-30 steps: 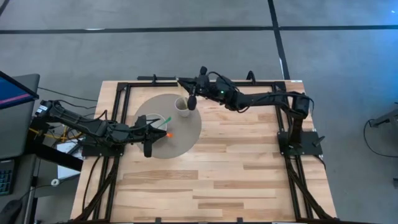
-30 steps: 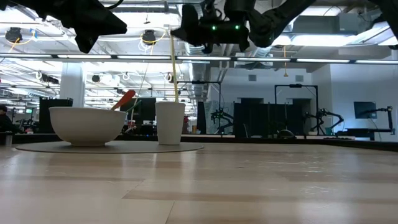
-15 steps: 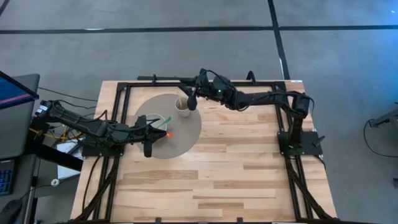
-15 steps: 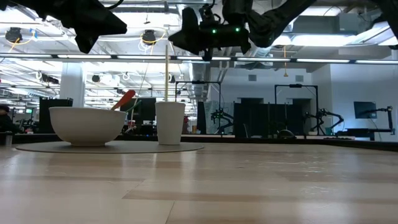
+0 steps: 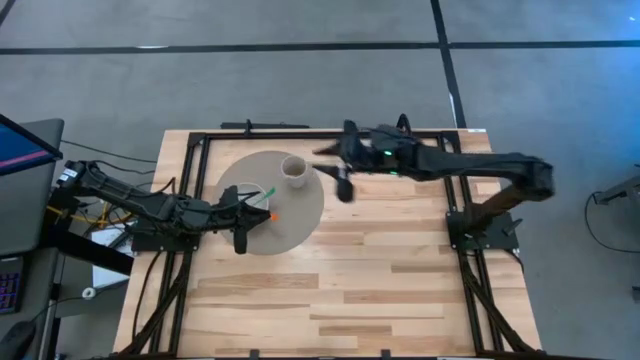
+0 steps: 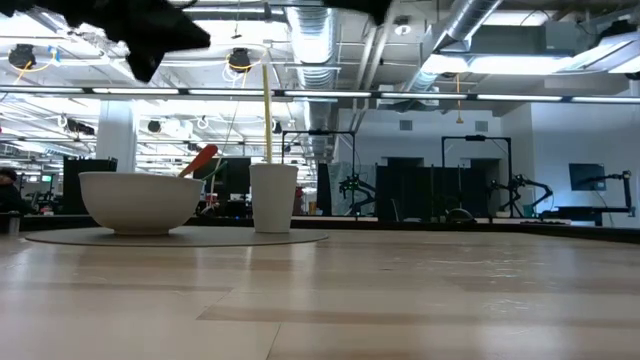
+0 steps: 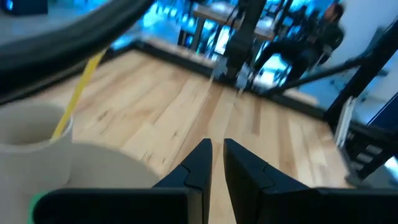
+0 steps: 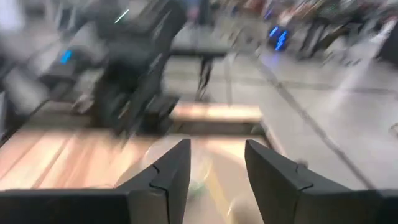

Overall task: Pick & Place Utensil
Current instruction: Return to Home Position

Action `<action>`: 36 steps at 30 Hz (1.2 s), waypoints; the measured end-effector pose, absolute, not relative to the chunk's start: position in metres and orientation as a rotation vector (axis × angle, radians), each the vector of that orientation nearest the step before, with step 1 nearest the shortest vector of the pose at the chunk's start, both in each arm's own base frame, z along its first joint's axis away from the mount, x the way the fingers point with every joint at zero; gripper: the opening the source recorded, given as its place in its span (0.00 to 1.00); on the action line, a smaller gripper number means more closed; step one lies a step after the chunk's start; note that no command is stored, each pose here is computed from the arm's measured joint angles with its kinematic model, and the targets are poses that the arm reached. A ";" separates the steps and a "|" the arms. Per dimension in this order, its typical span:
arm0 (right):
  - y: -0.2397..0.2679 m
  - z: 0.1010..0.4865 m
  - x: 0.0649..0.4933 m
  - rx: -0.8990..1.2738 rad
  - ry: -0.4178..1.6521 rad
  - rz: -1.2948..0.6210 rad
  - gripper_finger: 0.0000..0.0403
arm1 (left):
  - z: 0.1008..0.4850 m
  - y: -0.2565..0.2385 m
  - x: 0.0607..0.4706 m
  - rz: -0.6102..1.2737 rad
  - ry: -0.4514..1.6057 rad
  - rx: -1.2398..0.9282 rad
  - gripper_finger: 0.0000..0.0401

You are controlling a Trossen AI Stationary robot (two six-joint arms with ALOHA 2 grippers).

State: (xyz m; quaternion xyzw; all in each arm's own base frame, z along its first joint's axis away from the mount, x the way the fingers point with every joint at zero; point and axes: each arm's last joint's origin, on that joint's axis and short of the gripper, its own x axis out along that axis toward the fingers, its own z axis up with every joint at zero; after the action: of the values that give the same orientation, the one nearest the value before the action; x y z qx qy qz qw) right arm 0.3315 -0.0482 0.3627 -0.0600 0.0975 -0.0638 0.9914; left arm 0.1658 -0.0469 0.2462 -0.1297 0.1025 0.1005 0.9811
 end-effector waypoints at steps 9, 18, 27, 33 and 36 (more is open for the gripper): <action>0.002 0.392 0.239 -0.157 0.398 0.040 0.29 | 0.274 -0.040 0.149 0.173 0.003 -0.254 0.10; 0.011 0.344 0.163 -0.135 0.321 -0.114 0.25 | 0.298 -0.026 0.099 0.122 -0.165 -0.117 0.10; 0.009 0.274 0.114 -0.072 0.125 -0.072 0.25 | 0.256 -0.025 0.096 0.122 -0.069 -0.018 0.10; 0.006 0.249 0.091 -0.053 0.033 -0.074 0.25 | 0.216 -0.029 0.104 0.123 -0.117 -0.032 0.10; 0.006 0.237 0.085 -0.016 -0.016 -0.052 0.25 | 0.206 -0.029 0.104 0.128 -0.158 -0.006 0.10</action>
State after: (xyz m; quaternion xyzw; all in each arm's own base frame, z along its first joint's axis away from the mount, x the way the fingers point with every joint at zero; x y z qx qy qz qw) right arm 0.0845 0.0058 0.2374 -0.0082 -0.0080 -0.0260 0.9996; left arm 0.1043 -0.0288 0.2064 -0.0028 -0.0788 0.0641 0.9948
